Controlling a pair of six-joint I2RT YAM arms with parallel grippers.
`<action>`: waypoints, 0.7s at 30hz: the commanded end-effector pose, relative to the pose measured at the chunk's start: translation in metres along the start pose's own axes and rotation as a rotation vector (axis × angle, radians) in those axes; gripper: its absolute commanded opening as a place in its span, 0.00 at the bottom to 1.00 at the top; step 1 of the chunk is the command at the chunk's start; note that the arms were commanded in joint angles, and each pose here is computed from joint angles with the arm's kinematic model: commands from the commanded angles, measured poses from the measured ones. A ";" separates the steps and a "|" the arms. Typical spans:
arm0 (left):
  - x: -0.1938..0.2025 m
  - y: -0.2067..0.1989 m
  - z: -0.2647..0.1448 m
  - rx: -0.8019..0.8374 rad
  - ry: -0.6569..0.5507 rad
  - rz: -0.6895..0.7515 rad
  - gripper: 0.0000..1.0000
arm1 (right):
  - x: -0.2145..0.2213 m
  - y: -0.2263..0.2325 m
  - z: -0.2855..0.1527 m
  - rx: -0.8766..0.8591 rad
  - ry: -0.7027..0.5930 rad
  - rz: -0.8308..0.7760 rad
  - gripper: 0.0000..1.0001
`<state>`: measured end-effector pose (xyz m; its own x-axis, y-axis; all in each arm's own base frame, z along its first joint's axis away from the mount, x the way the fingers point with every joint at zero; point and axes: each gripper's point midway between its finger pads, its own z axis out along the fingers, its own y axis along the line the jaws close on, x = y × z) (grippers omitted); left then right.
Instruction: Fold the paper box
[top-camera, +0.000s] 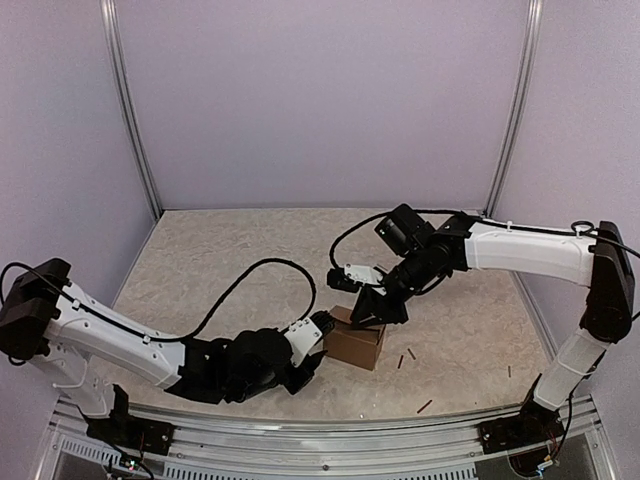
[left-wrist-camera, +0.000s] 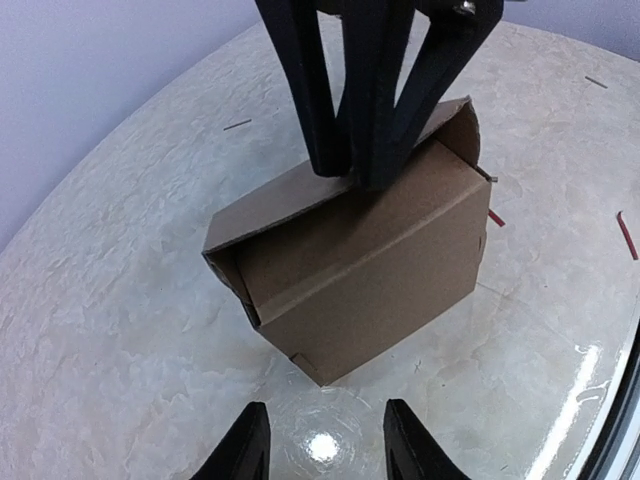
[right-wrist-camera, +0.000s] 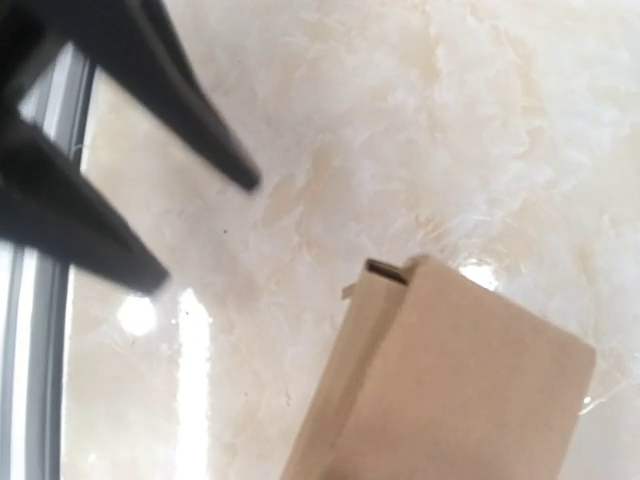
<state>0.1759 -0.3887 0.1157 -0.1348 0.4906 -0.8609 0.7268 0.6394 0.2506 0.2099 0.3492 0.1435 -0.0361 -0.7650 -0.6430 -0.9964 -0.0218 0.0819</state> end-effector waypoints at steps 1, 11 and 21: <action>-0.022 0.010 -0.021 0.028 -0.105 -0.086 0.38 | 0.032 0.009 0.015 -0.020 0.100 0.023 0.15; -0.043 0.065 -0.013 0.038 -0.156 -0.349 0.41 | 0.063 0.013 0.036 -0.050 0.166 0.037 0.16; -0.066 0.038 0.007 0.468 -0.162 -0.377 0.21 | 0.053 0.011 0.030 -0.030 0.140 0.017 0.16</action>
<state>0.2470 -0.3700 0.1810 -0.3294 0.1174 -0.9369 0.7535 0.6306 -0.1859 0.2044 0.3499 0.1209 -0.0040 -0.7675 -0.6411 -0.9959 -0.0551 0.0722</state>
